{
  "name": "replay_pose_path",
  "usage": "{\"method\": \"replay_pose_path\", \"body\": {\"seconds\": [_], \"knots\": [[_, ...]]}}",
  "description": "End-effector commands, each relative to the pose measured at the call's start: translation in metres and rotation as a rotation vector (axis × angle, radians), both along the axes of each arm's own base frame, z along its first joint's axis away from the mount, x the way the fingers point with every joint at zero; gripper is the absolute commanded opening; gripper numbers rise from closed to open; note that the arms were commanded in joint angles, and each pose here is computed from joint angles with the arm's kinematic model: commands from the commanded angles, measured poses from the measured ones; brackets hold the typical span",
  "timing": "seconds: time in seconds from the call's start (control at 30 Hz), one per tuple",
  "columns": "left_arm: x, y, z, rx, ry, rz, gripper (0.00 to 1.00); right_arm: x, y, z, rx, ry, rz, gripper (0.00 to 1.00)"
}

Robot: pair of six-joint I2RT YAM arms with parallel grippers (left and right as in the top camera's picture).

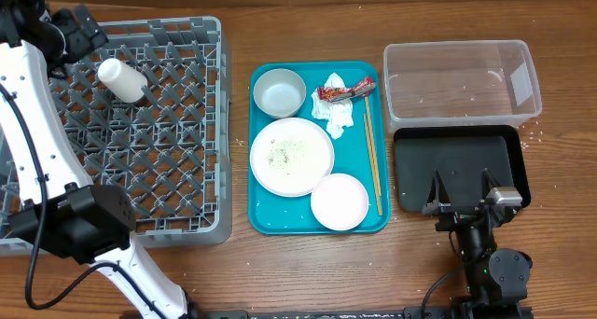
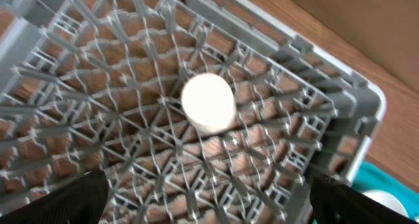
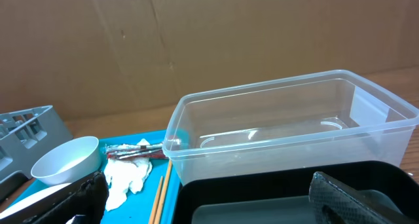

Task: Sort waste into correct bins and load items into the dishwasher
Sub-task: 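Move the left gripper back to the white bowl on the tray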

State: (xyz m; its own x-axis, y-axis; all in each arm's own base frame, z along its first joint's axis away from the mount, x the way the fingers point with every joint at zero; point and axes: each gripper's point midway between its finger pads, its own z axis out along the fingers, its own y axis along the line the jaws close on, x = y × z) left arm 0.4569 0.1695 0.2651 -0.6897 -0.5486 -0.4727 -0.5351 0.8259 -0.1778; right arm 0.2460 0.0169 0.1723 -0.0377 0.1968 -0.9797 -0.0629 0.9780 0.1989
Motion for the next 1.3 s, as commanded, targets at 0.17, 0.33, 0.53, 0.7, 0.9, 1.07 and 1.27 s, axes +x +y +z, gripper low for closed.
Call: {"method": "replay_pose_path", "body": {"seconds": [0.17, 0.33, 0.53, 0.7, 0.9, 1.07, 1.27], "knots": [[0.006, -0.052, 0.012, -0.234, -0.073, -0.133, 1.0, 0.0, 0.0, -0.002, -0.004, -0.004, -0.003, 1.0], [0.015, -0.155, 0.046, -0.499, -0.24, -0.586, 0.97, 0.0, 0.0, -0.002, -0.004, -0.004, -0.003, 1.0], [0.013, -0.248, 0.02, -0.35, -0.097, -0.747, 0.84, 0.0, 0.0, -0.002, -0.004, -0.004, -0.003, 1.0], [0.013, -0.313, -0.027, -0.062, 0.061, -0.761, 0.82, 0.0, 0.0, -0.002, -0.004, -0.004, -0.003, 1.0], [0.011, -0.369, -0.07, 0.124, 0.135, -0.799, 0.82, 0.0, 0.0, -0.002, -0.004, -0.004, -0.003, 1.0], [0.015, -0.382, -0.109, 0.22, 0.196, -0.778, 0.76, 0.0, 0.0, -0.002, -0.004, -0.004, -0.003, 1.0], [0.021, -0.383, -0.158, 0.2, 0.283, -0.762, 0.67, 0.0, 0.0, -0.002, -0.004, -0.004, -0.003, 1.0]]}}
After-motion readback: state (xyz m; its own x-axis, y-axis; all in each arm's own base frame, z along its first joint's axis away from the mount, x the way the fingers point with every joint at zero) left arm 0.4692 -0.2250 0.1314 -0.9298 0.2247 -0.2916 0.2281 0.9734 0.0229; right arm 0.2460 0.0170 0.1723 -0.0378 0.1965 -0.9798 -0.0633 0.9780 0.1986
